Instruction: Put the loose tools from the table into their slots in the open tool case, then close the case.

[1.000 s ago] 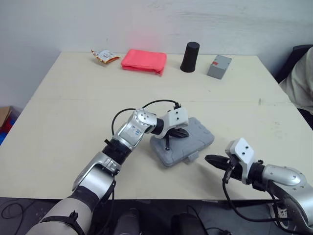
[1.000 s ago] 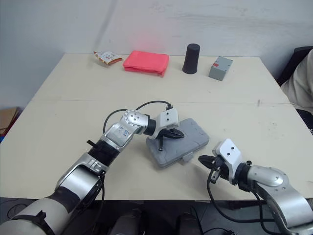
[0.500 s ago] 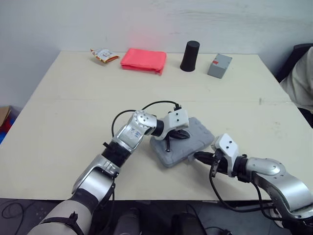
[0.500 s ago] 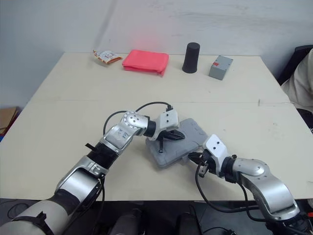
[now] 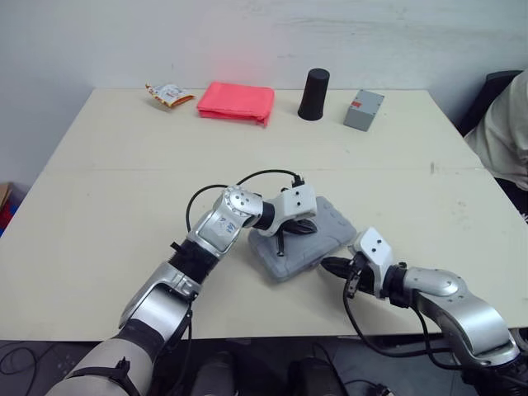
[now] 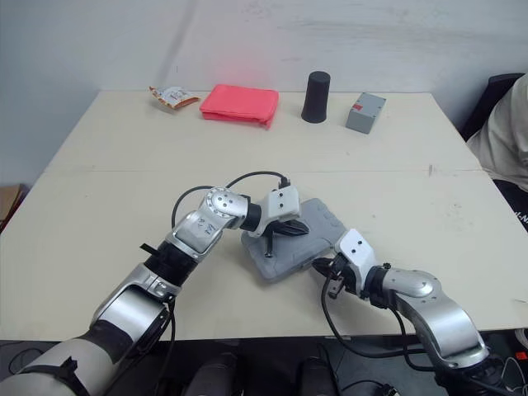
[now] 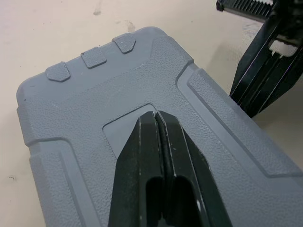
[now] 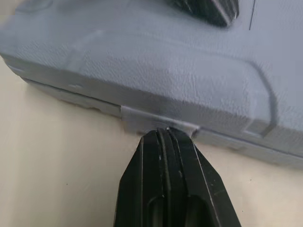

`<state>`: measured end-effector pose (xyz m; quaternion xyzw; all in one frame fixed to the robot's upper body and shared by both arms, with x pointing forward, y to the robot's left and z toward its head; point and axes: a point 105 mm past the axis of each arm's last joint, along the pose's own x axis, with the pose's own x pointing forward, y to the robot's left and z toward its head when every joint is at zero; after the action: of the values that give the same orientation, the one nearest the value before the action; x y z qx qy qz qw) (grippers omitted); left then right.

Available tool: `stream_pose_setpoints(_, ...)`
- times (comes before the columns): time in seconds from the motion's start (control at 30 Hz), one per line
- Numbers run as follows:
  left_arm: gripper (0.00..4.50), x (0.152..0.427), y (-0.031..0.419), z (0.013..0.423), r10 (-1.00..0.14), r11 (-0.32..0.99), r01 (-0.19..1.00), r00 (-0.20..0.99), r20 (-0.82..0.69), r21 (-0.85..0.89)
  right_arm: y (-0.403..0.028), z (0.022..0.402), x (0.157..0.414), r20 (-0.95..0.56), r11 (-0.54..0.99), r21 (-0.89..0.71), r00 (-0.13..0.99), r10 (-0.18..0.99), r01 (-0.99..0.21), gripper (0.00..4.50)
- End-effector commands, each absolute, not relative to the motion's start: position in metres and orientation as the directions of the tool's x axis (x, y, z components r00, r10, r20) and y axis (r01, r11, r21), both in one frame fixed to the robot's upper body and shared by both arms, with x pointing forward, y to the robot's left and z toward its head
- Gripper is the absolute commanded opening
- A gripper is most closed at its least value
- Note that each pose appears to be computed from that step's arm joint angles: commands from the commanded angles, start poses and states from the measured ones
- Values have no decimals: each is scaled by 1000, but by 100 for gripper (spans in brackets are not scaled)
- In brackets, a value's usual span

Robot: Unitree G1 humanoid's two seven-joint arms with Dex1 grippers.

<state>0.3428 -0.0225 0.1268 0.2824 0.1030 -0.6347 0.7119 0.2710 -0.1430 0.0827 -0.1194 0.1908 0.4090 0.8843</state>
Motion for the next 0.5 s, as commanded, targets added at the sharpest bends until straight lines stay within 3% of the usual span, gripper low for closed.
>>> stream_pose_setpoints(0.03, 0, 322, -22, 77, -755, -86, 973, 76, -651, 214, -140, 82, 274, -429, 652, -73, 614, 662, -754, 7)
stream_pose_setpoints(0.37, 0, 311, -18, 54, -694, -231, 928, 53, -718, 292, -139, 86, 270, -421, 650, -65, 611, 671, -758, 7)
stream_pose_setpoints(0.5, 0, 308, -28, 69, -754, -200, 943, 26, -657, 266, -142, 92, 254, -451, 605, -53, 560, 695, -794, 7)
